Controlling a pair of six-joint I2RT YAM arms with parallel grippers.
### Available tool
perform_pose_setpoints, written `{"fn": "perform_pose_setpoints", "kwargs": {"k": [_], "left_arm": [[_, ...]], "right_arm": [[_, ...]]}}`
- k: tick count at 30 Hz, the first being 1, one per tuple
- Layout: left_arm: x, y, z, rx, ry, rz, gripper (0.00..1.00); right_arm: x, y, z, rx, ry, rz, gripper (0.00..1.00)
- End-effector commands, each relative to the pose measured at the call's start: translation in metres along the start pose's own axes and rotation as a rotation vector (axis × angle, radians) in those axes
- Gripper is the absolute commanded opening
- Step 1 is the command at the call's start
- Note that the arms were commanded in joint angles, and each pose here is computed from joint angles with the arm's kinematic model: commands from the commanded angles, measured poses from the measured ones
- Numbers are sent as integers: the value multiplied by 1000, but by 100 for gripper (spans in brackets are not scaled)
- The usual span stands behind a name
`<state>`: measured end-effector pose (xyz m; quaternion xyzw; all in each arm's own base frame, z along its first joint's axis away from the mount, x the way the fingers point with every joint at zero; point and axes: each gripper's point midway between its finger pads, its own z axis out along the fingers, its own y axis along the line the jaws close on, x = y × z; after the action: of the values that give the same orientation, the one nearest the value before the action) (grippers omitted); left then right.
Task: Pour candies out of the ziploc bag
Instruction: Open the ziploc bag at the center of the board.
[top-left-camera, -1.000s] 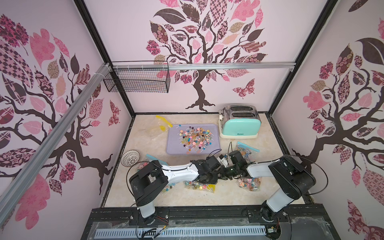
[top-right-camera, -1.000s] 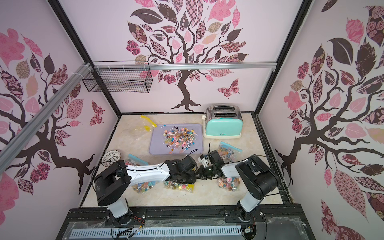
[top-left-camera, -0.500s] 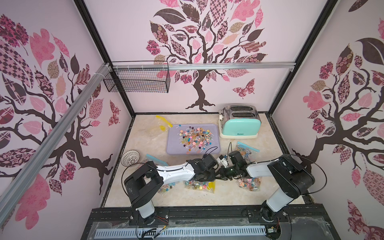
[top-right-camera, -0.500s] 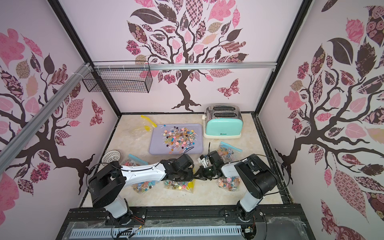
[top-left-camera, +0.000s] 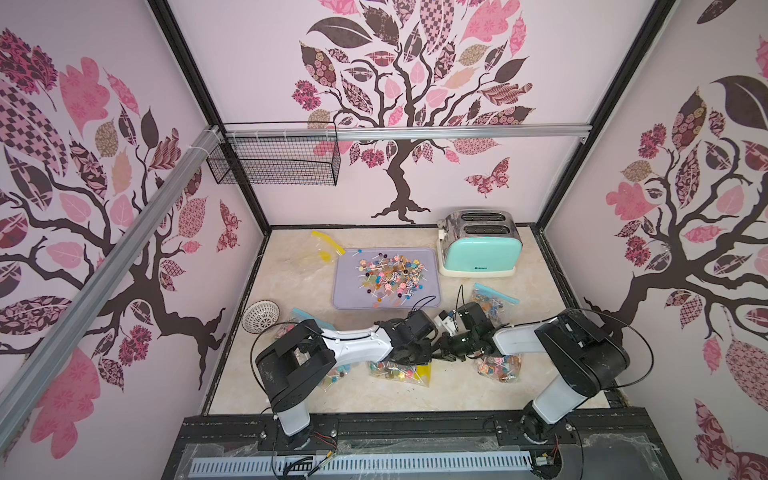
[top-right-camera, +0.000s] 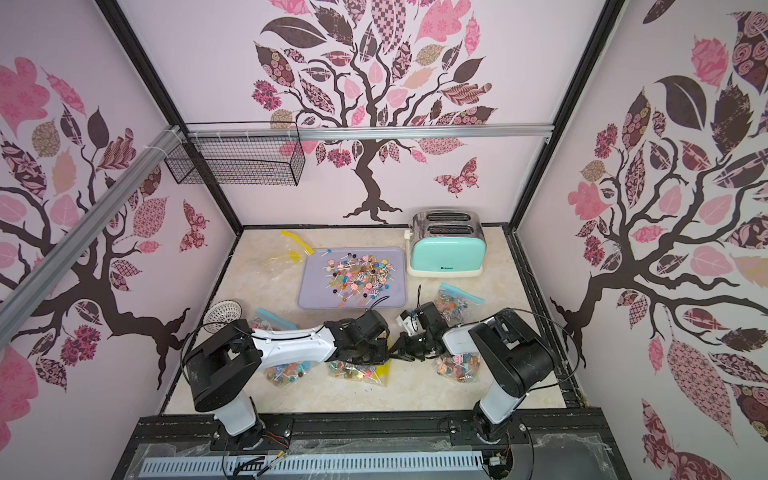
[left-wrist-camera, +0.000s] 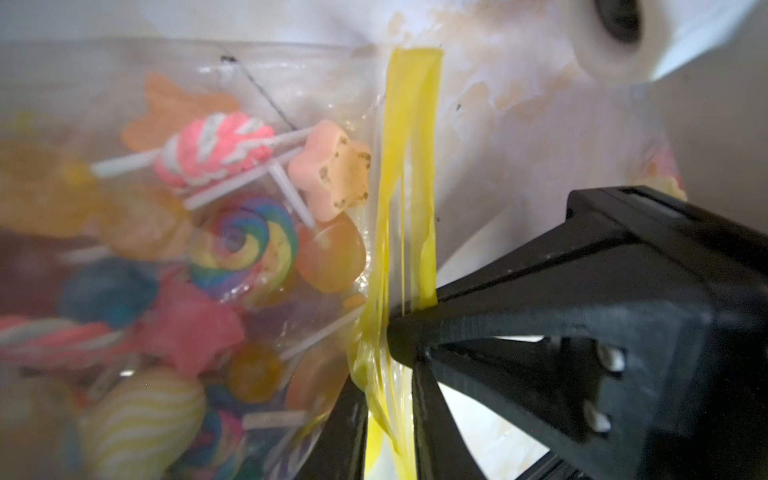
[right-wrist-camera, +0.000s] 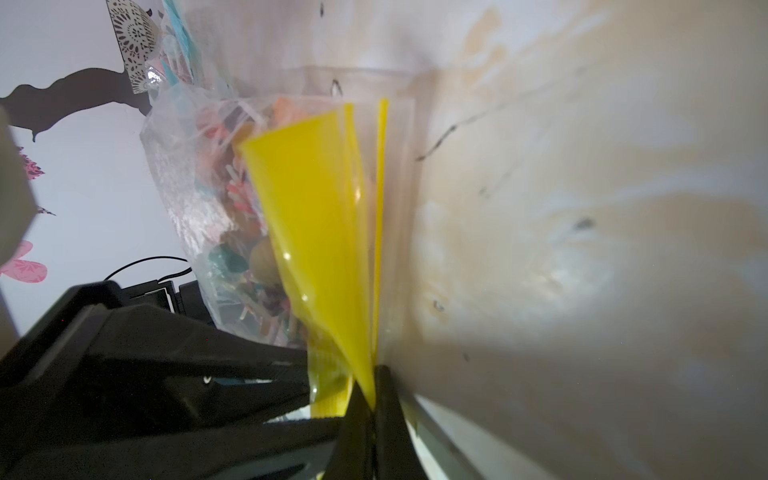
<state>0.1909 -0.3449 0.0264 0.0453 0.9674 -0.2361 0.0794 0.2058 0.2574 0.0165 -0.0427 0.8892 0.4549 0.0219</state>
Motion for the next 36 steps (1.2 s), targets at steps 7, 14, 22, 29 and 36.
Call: {"fn": "perform_pose_setpoints", "kwargs": {"k": [7, 14, 22, 29, 36], "left_arm": [[19, 6, 11, -6, 52, -2, 22], [15, 11, 17, -31, 47, -5, 18], [10, 15, 18, -43, 34, -10, 4], [9, 14, 15, -36, 24, -10, 0], [4, 38, 4, -168, -28, -92, 0]], "right_arm": [[0, 7, 1, -20, 14, -24, 0], [3, 6, 0, -17, 17, -18, 0], [6, 1, 1, -6, 20, -8, 0], [9, -16, 1, 73, 15, 15, 0], [11, -51, -11, 302, -22, 40, 0]]}}
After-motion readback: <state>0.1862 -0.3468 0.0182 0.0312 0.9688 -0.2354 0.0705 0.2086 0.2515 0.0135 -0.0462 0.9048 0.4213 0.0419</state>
